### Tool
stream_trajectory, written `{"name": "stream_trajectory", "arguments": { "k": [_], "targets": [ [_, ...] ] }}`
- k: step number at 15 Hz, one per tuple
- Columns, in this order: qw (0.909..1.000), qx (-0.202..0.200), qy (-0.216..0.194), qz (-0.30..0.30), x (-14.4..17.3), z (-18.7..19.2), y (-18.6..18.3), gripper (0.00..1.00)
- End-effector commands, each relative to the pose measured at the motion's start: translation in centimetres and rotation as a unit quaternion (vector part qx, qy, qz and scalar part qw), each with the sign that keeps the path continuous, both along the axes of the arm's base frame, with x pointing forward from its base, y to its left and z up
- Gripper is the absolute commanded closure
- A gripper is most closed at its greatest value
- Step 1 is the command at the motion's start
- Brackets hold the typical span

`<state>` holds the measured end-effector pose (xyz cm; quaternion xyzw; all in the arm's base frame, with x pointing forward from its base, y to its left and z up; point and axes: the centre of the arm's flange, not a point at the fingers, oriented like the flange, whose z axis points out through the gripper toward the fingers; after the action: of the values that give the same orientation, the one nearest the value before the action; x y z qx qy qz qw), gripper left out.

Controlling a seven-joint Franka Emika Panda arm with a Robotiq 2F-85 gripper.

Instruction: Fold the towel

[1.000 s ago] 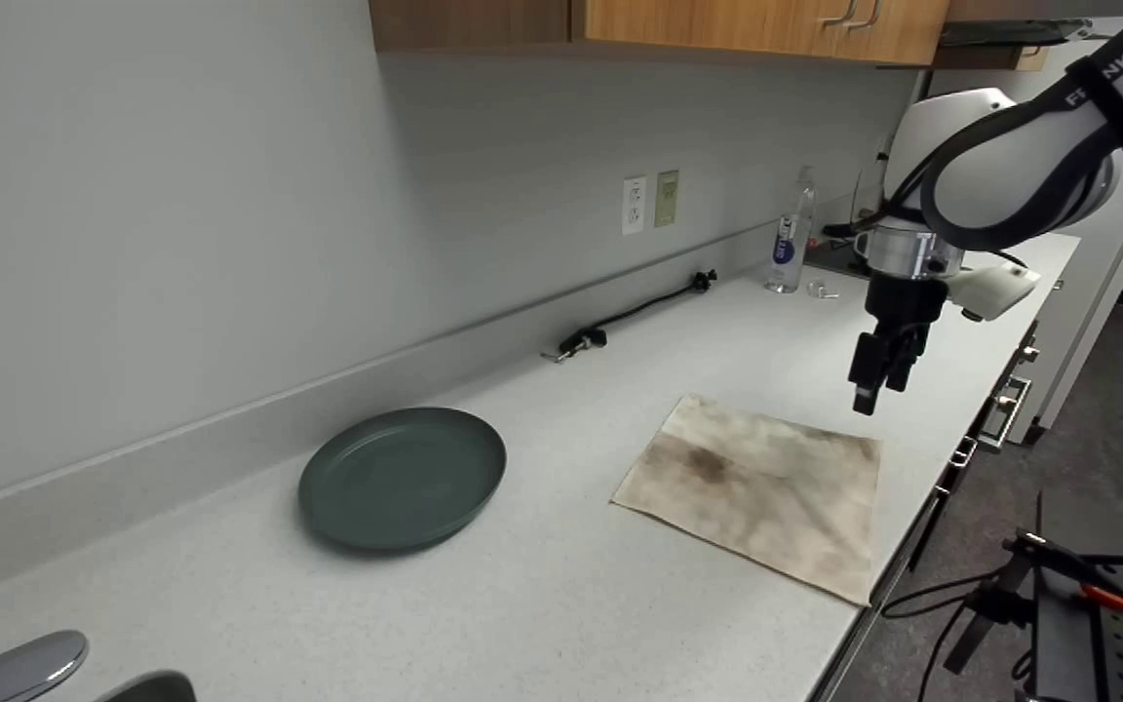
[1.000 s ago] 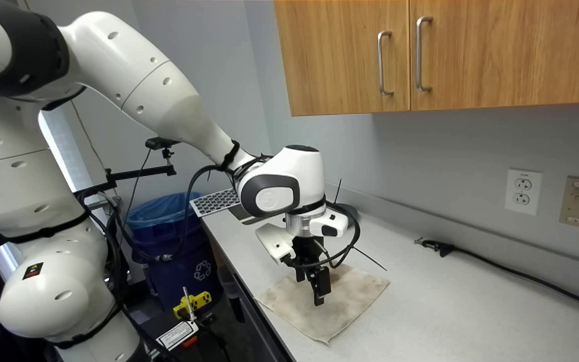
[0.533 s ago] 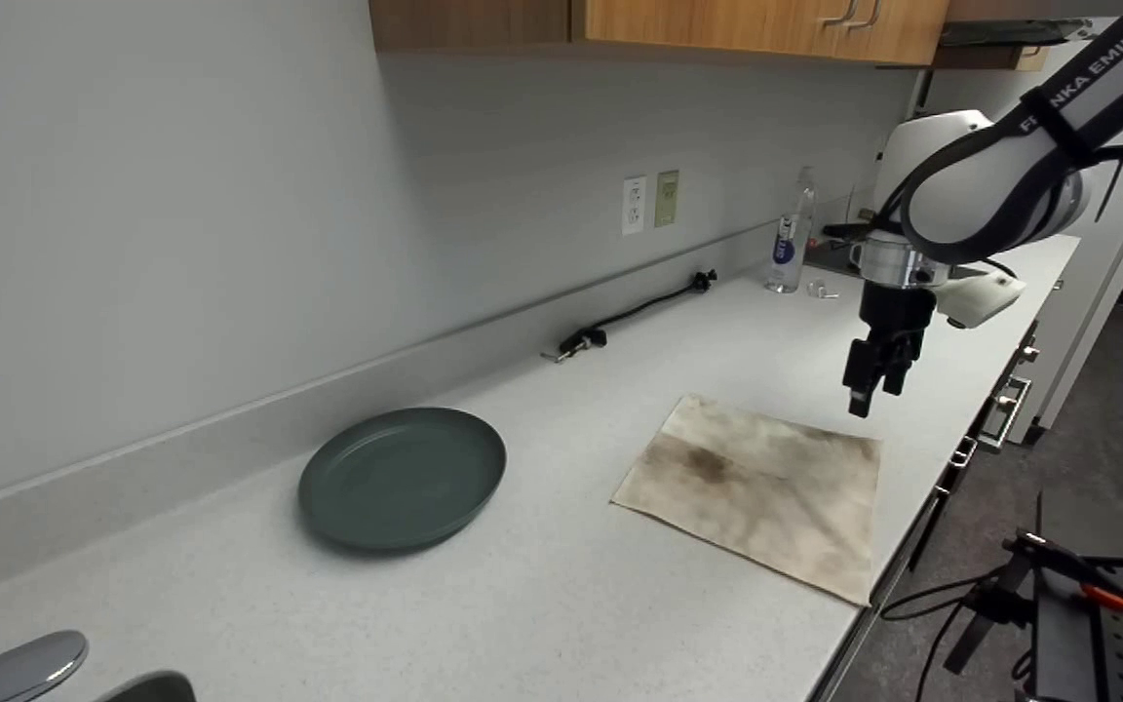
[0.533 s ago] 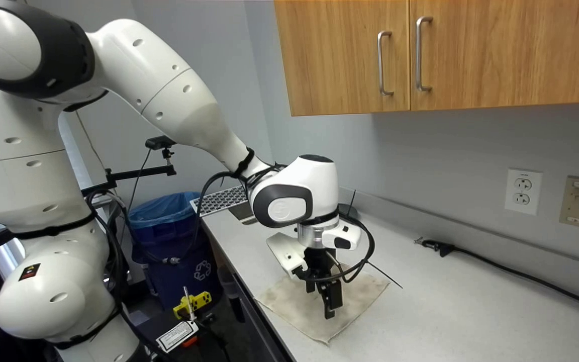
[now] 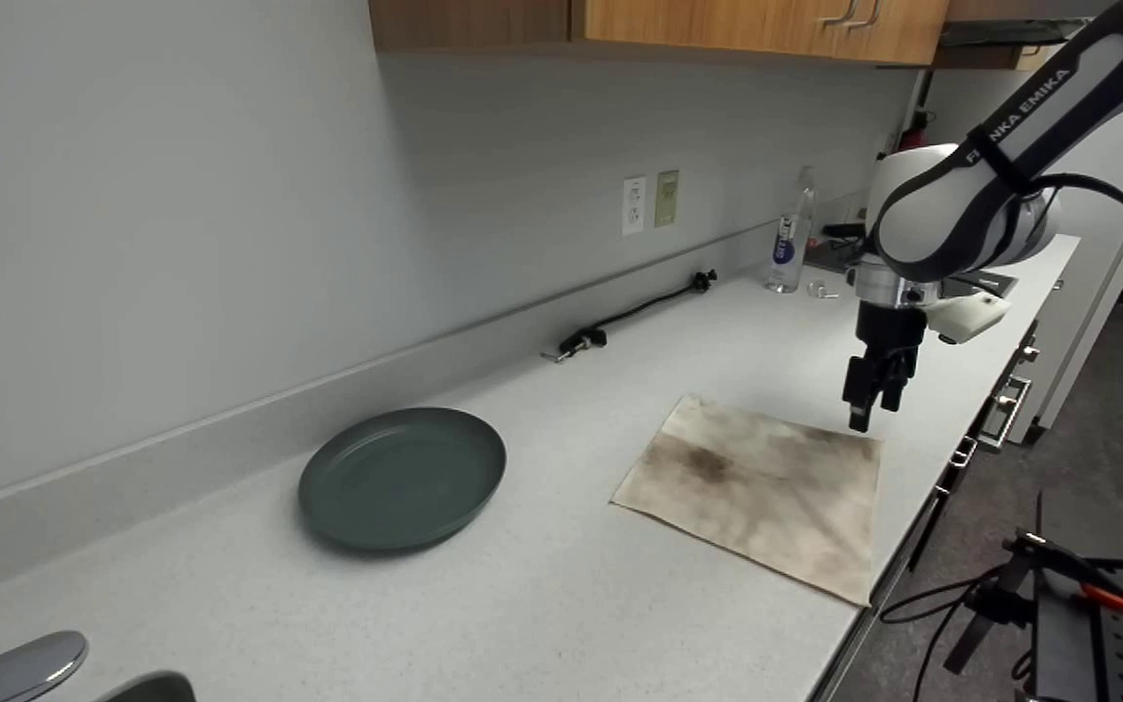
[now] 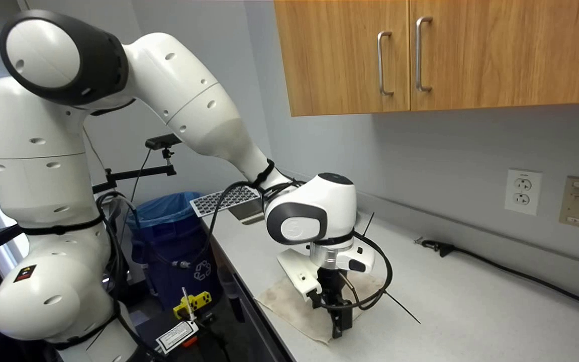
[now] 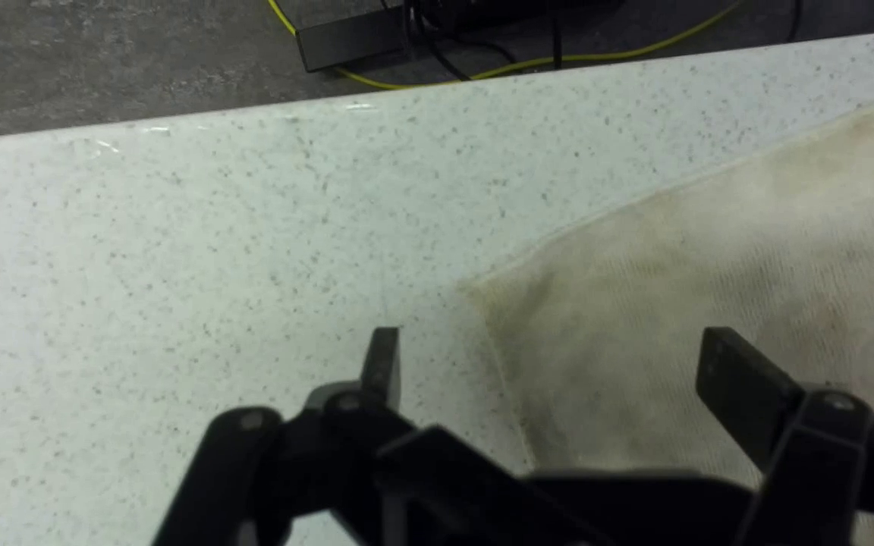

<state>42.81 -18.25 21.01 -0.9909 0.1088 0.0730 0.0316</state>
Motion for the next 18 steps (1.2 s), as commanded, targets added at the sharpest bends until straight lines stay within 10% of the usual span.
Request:
{"name": "stream_trajectory", "arguments": {
  "k": [1,18],
  "targets": [
    [0.9998,0.019,-0.004,0.004,1.3,-1.4,-1.2,0.00],
    [0.9984,0.054,0.016,0.009,1.6,-2.4,-1.3,0.00]
  ]
}}
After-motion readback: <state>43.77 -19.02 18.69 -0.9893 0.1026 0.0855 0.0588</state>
